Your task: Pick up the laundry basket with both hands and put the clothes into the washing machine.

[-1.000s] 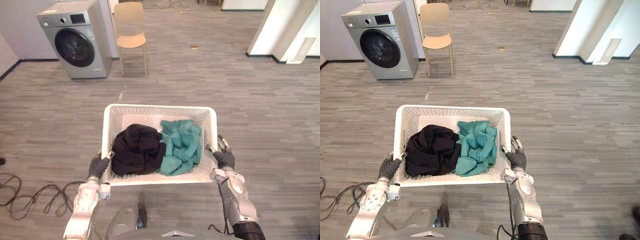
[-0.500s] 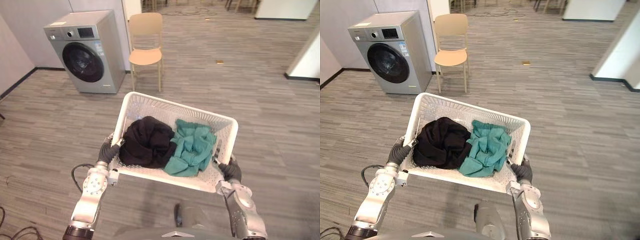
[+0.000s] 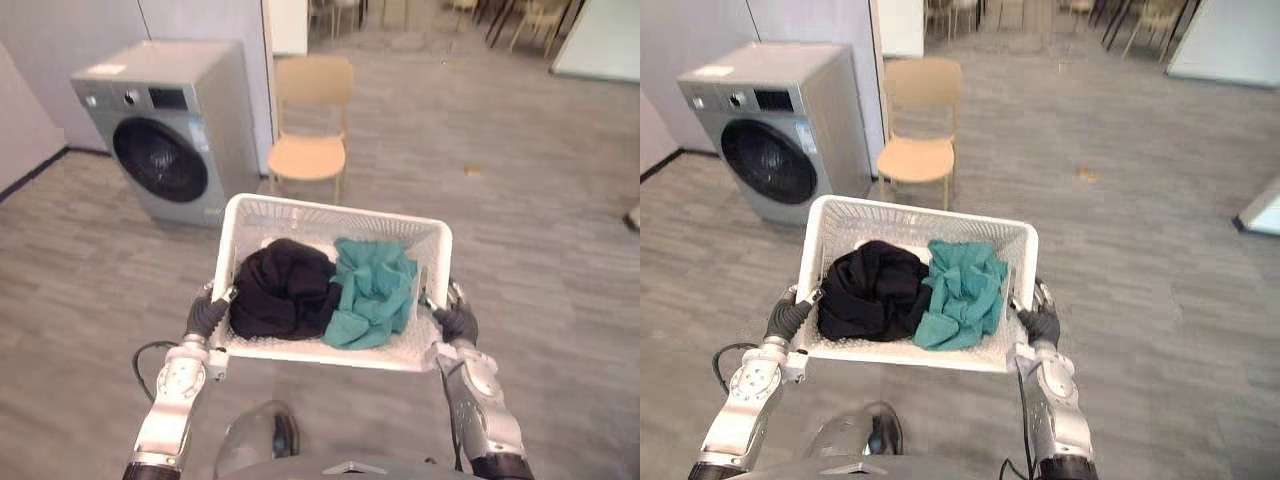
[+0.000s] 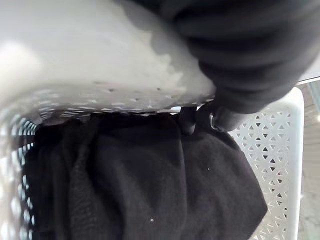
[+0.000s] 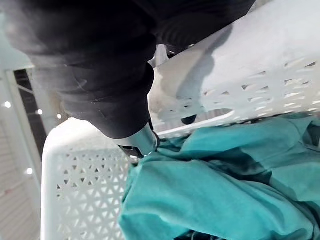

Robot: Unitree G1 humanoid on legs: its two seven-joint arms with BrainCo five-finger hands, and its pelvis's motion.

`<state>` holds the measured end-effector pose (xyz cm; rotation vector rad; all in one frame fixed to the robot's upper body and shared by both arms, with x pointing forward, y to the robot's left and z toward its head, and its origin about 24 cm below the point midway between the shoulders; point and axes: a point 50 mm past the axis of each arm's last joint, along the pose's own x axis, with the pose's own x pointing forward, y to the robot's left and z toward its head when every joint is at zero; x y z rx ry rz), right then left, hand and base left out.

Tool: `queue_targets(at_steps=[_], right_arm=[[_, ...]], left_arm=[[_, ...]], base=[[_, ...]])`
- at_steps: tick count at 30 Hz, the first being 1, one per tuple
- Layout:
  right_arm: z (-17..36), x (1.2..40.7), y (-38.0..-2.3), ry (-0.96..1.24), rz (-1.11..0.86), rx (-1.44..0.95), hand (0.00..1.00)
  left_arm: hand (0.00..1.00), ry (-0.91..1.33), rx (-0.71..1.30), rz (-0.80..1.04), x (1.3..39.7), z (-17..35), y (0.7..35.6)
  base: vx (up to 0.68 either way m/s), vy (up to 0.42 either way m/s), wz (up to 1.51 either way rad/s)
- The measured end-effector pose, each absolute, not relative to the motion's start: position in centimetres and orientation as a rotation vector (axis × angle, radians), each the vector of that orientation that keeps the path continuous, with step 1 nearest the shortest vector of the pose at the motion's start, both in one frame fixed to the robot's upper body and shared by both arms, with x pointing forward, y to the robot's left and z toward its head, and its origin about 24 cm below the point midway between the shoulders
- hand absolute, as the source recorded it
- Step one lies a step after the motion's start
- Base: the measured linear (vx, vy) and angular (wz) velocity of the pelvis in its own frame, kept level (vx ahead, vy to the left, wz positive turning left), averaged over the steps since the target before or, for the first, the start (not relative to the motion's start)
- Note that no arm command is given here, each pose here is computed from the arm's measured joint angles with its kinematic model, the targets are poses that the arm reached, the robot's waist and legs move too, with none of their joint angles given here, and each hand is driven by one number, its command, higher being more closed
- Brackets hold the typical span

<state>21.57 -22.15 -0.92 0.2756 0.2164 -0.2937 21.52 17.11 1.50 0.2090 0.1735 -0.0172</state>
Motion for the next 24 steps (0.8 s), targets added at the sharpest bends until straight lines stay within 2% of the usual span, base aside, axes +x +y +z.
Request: queue_targets(at_steps=[6, 11, 13, 19, 24], right_arm=[[-1.8, 19.6, -22.3, 0.250, -0.326, 0.285, 1.00], [-1.1, 19.9, -22.1, 0.212, -0.328, 0.304, 1.00], [-1.2, 19.8, -22.7, 0.229, -0.336, 0.283, 1.00], [2.6, 20.2, -22.1, 0.056, -0.301, 0.292, 1.00], [2.3, 20.2, -22.3, 0.069, -0.302, 0.282, 1.00]], left_arm=[[1.00, 0.121, 0.245, -0.056, 22.8, 2.5, 16.1], [1.00, 0.091, 0.289, -0.075, 23.7, 3.2, 16.4], [1.00, 0.136, 0.241, -0.065, 23.6, 2.0, 15.7], [1.00, 0.210, 0.164, -0.003, 21.8, 0.6, 16.8], [1.00, 0.243, 0.117, 0.018, 21.0, -0.2, 16.5]], base=[[0.82, 0.054, 0.99], [0.79, -0.151, 0.66], [0.76, -0.220, 0.45], [0.71, -0.122, -0.75], [0.55, 0.163, -0.79]])
